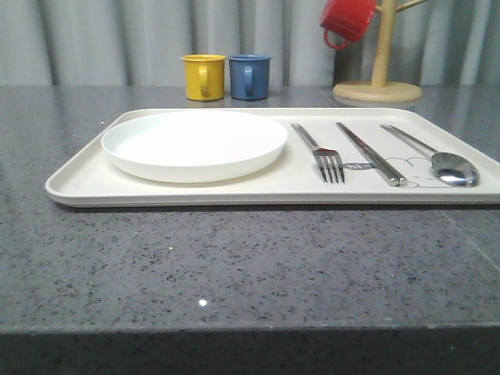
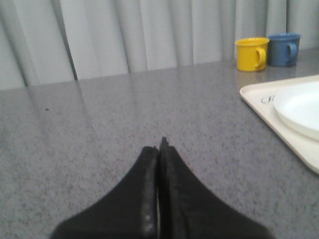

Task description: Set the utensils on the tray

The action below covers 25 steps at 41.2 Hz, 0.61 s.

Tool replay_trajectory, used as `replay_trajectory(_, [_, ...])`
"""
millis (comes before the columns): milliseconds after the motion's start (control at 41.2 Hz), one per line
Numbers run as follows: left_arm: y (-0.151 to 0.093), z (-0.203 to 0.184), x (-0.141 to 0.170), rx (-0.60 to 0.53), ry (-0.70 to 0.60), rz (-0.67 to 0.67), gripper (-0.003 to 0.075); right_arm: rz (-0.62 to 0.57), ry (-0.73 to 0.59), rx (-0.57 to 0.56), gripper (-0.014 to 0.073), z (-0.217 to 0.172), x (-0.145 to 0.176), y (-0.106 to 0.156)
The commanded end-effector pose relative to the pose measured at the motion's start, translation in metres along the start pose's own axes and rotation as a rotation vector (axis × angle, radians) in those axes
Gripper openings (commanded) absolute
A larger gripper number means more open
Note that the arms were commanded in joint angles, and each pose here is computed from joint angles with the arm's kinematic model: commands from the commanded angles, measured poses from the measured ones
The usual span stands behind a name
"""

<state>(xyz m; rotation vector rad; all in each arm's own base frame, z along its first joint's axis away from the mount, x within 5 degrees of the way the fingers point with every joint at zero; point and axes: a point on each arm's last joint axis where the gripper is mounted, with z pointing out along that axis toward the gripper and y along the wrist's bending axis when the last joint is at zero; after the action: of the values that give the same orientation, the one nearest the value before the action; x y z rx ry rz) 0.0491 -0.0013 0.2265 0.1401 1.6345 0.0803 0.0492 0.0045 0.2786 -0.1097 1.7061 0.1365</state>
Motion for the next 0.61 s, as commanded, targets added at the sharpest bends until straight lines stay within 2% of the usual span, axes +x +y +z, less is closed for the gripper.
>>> replay_trajectory(0, [0.0,-0.001,-0.002,-0.012,-0.101,-0.02,-0.0019,-0.016,-0.096,-0.011,-0.0113,-0.002,-0.015,0.001])
replay_trajectory(194, [-0.003,0.007,0.02,-0.013,-0.124,-0.02,-0.0019,-0.016,-0.096,-0.011,-0.0113,-0.002,-0.015,0.001])
replay_trajectory(582, [-0.003,0.007,0.021,-0.01,-0.097,-0.02,-0.0019,-0.016,-0.096,-0.011,-0.0113,-0.002,-0.015,0.001])
